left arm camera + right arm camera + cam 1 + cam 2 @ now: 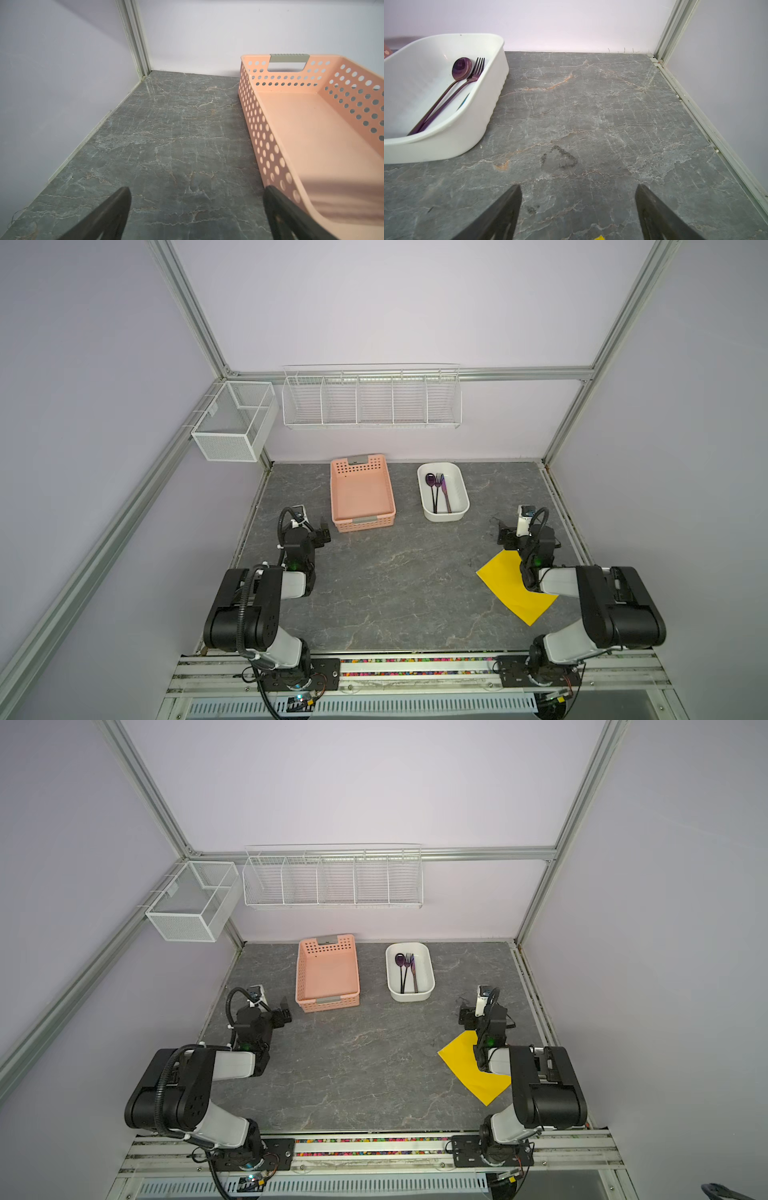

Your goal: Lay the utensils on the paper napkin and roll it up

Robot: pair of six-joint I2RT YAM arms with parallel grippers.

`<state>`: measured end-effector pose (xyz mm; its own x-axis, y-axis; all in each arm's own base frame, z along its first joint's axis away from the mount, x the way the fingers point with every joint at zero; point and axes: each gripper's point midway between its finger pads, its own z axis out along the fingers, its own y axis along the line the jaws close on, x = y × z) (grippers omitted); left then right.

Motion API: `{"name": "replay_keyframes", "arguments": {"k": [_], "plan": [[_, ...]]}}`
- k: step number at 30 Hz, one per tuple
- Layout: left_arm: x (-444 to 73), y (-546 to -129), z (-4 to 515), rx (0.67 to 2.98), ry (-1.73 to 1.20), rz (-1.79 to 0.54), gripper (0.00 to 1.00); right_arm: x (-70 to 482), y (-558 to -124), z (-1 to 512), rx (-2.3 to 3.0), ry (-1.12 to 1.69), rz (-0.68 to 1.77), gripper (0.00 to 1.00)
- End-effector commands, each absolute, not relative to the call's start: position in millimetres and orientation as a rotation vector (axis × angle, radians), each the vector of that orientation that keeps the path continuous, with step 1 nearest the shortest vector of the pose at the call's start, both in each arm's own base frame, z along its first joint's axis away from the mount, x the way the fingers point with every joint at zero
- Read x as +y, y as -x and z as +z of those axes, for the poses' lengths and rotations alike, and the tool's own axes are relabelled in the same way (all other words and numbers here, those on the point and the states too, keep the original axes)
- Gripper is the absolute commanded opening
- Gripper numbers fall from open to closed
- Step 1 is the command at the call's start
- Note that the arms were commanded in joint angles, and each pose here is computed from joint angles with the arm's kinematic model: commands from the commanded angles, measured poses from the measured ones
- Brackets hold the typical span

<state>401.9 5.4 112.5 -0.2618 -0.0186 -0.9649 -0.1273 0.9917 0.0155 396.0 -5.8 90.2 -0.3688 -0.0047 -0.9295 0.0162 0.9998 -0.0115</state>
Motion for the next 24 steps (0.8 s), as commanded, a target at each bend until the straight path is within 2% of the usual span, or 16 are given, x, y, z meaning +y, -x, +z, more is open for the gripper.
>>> {"name": "replay_keyframes", "arguments": {"k": [1, 24], "plan": [[7.7, -404.0, 116.6, 1.816, 0.109, 0.115, 0.99, -4.6, -395.5, 92.4, 1.932, 0.014, -0.039, 0.88], [12.7, -404.1, 116.3, 1.817, 0.14, 0.126, 0.99, -5.1, -395.4, 92.7, 1.931, 0.012, -0.039, 0.88]]}}
